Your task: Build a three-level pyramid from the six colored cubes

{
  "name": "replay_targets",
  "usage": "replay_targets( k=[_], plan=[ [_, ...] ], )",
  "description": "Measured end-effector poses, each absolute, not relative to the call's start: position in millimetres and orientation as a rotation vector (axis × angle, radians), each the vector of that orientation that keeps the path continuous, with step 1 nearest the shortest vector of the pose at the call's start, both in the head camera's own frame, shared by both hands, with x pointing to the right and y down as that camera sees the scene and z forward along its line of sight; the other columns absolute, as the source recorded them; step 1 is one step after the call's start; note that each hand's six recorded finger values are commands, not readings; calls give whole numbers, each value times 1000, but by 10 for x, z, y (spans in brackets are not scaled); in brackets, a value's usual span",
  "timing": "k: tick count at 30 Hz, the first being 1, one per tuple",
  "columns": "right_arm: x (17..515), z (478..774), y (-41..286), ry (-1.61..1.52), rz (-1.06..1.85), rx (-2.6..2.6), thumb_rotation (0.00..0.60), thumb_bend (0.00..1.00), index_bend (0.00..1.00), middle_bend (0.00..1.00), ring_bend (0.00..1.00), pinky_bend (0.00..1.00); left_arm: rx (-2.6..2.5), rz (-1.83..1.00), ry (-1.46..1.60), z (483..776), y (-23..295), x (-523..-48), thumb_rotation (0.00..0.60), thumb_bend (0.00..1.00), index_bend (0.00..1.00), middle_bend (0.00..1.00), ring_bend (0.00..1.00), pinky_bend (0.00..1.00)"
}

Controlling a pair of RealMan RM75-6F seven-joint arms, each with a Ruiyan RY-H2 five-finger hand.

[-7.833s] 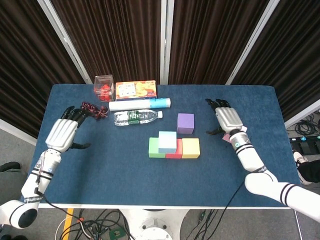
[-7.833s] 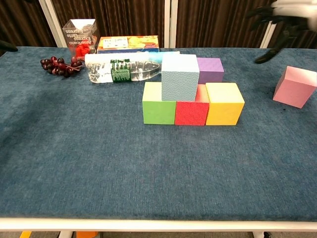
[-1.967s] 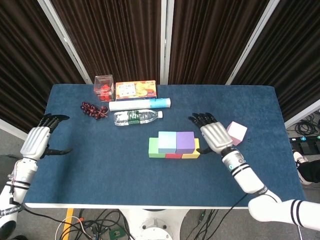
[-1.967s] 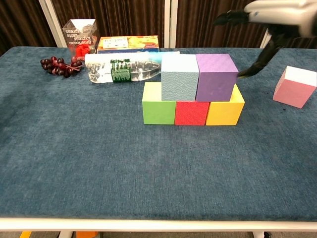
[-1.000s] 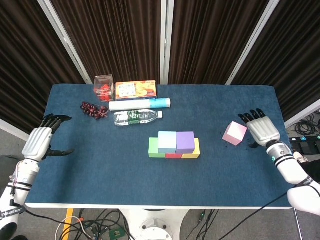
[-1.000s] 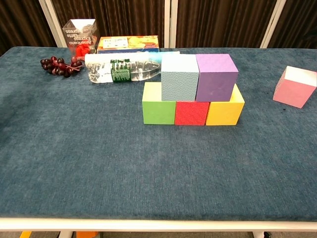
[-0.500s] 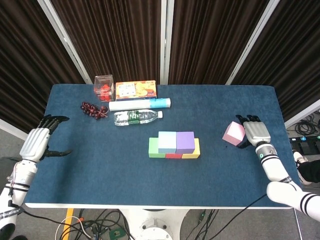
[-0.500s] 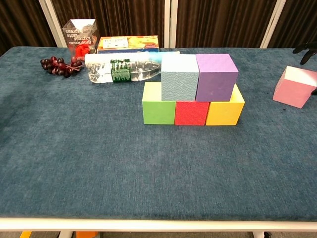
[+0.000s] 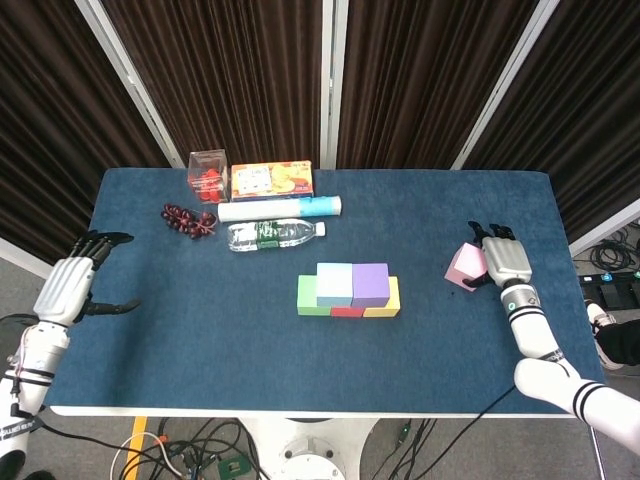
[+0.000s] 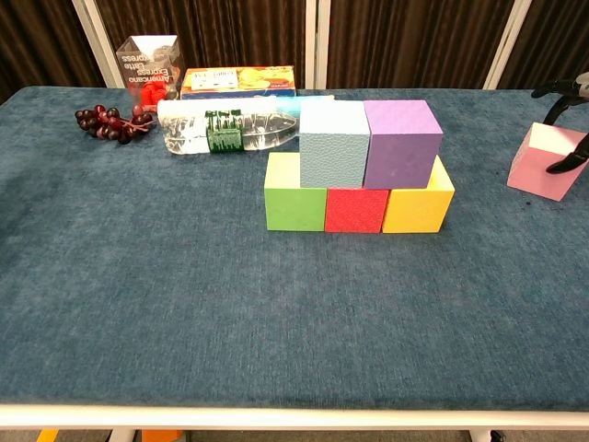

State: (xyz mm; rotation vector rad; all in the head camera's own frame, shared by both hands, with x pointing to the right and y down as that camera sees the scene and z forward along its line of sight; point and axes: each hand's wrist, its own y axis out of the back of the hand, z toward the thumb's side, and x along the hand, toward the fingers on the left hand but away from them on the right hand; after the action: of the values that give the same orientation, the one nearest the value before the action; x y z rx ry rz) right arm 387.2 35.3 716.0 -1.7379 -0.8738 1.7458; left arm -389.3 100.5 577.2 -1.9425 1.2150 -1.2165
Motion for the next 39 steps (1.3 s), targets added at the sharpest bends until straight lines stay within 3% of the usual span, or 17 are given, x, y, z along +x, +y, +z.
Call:
replay_targets(
  k=[6, 14, 27, 30, 39],
  plan=[
    [3868, 7176, 347, -879, 1686, -1747, 600, 129, 71, 410, 80, 0, -1949, -1212, 1226, 5748, 991, -3909, 600, 79, 183, 147, 92, 65],
    [3737, 6909, 301, -858, 1505, -1806, 600, 132, 78, 409, 80, 0, -1943, -1210, 1224, 5732, 969, -3903, 600, 80, 183, 147, 92, 65],
    [3213, 5666, 154, -727, 1160, -1904, 600, 131, 79, 405, 80, 0, -1930, -1209, 1200, 5684, 958, -3862, 600, 80, 183, 147, 92, 65],
    [3059, 5493, 128, -696, 1120, -1925, 600, 131, 79, 405, 80, 0, -1931, -1211, 1195, 5693, 966, -3854, 600, 79, 183, 147, 92, 65],
    [2357, 5488, 126, -471, 1044, -2015, 600, 131, 79, 405, 80, 0, -1921, -1222, 1162, 5746, 985, -3816, 600, 79, 183, 147, 92, 65]
  ],
)
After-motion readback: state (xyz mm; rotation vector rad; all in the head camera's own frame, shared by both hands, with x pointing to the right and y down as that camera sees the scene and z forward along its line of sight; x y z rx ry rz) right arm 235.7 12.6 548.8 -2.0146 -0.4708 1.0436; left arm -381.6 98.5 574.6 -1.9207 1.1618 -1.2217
